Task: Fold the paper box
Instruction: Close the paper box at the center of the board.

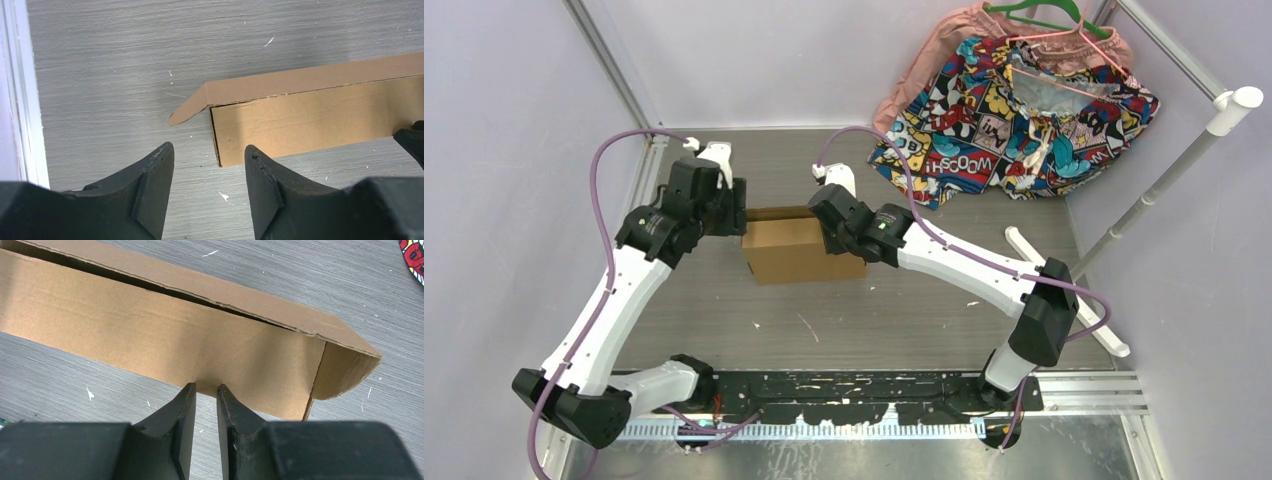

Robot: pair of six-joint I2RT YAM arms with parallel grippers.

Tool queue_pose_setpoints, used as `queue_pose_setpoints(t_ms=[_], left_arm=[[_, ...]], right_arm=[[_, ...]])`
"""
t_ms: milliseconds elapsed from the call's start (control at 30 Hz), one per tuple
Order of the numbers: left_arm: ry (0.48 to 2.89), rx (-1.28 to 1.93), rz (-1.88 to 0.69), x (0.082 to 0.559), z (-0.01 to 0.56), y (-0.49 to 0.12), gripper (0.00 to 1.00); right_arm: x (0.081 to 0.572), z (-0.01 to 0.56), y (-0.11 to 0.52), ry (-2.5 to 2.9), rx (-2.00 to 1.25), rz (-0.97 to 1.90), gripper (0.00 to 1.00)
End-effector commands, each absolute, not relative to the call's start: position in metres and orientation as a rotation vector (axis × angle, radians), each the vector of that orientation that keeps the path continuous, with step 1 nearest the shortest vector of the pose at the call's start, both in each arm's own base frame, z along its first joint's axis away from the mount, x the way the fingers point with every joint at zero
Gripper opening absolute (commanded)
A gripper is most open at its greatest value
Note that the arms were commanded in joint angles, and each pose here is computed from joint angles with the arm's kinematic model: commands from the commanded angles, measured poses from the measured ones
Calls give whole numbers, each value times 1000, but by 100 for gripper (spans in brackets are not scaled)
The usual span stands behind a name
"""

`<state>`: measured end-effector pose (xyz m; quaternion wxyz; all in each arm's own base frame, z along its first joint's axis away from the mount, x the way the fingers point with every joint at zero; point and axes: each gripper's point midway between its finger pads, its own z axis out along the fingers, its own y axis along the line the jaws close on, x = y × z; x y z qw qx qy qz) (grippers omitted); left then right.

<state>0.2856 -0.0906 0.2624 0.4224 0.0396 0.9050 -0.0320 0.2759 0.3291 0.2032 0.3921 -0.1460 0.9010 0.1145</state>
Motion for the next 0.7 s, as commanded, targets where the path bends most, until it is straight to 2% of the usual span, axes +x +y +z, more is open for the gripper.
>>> queue_pose_setpoints(t_ms=[0,333,667], left_arm=[[2200,129,-65,290,284,-83,54],[2218,97,-114,300,268,-63,52],[2210,145,-234,305,258,-77,49]], right_arm=[[277,209,328,2273,-352,283,28],[276,207,328,2277,-356,282,28],[277,204,329,2281,-361,276,28]])
